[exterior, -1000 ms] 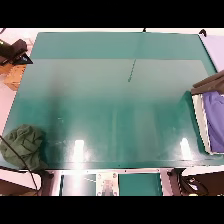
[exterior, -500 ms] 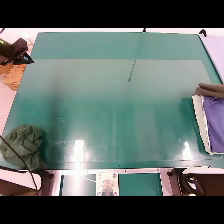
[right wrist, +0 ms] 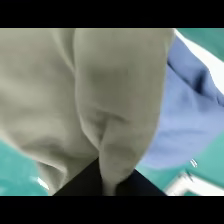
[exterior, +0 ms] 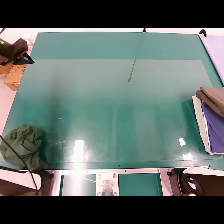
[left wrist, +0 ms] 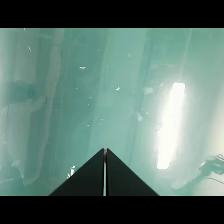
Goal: Fold the shirts.
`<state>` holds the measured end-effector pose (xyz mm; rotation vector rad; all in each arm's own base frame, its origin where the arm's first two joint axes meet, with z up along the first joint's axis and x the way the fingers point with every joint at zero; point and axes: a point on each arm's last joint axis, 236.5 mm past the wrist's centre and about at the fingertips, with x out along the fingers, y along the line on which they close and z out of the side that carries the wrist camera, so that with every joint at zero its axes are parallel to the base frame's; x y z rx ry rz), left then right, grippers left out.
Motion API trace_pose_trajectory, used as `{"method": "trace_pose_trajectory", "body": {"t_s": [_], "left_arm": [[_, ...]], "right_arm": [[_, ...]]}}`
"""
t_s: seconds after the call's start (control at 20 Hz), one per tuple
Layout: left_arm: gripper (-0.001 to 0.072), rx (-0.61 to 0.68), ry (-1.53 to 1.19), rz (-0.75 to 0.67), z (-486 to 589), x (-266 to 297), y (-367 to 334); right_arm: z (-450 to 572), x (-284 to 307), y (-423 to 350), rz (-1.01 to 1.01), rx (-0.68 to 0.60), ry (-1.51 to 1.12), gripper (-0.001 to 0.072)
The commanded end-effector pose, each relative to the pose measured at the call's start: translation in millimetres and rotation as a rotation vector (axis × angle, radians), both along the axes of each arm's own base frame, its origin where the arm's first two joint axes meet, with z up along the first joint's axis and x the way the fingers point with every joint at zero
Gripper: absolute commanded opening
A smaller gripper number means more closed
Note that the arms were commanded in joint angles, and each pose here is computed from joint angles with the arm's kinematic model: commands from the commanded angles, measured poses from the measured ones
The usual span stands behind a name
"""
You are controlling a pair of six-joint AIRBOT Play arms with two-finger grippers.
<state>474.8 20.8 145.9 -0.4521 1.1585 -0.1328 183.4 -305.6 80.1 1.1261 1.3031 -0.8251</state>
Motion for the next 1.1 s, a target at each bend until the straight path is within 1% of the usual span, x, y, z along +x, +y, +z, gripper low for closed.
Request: {"method": "trace_pose_trajectory", "body": {"t_s": [0.0,0.05,0.1,0.25,0.3,0.35,0.4,0.45,0.6,0.75,0.85,0.95,1.05], "left_arm": [[0.0024,0.002,-0.001,-0.003,0,0,0],[0.0024,0.001,-0.001,-0.003,0,0,0],[0.0024,0.001,-0.001,-0.003,0,0,0],[0.0024,0.001,-0.001,-0.003,0,0,0],[0.0024,-0.001,-0.002,-0.003,1,0,0],[0.0024,-0.009,-0.006,-0.006,1,0,-2],[0.0024,-0.018,-0.011,-0.012,3,1,-5],[0.0024,-0.034,-0.018,-0.024,5,1,-9],[0.0023,-0.087,-0.010,-0.061,10,-4,-23],[0.0022,-0.092,0.052,-0.108,5,-24,-41],[0.0023,-0.085,0.045,-0.142,5,-41,-64],[0.0023,-0.082,0.022,-0.186,2,-66,-93],[0.0023,-0.083,0.027,-0.233,-13,-101,-119]], "right_arm": [[-45,-47,19,-0.044,0.100,0.211,0.0273],[-53,-59,23,-0.065,0.118,0.265,0.0389],[-59,-66,26,-0.072,0.134,0.295,0.0441],[-57,-61,25,-0.106,0.130,0.283,0.0444],[-52,-45,22,-0.098,0.115,0.226,0.0425],[-44,-22,20,-0.079,0.100,0.143,0.0309],[-31,10,20,-0.038,0.082,0.026,0.0112],[-15,43,23,0.015,0.064,-0.087,0.0029],[34,126,47,0.228,-0.051,-0.313,0.0018],[56,179,103,0.493,-0.180,-0.415,0.0017],[49,184,145,0.606,-0.212,-0.403,0.0016],[31,175,189,0.682,-0.188,-0.396,0.0016],[4,150,235,0.751,-0.143,-0.377,0.0016]]}}
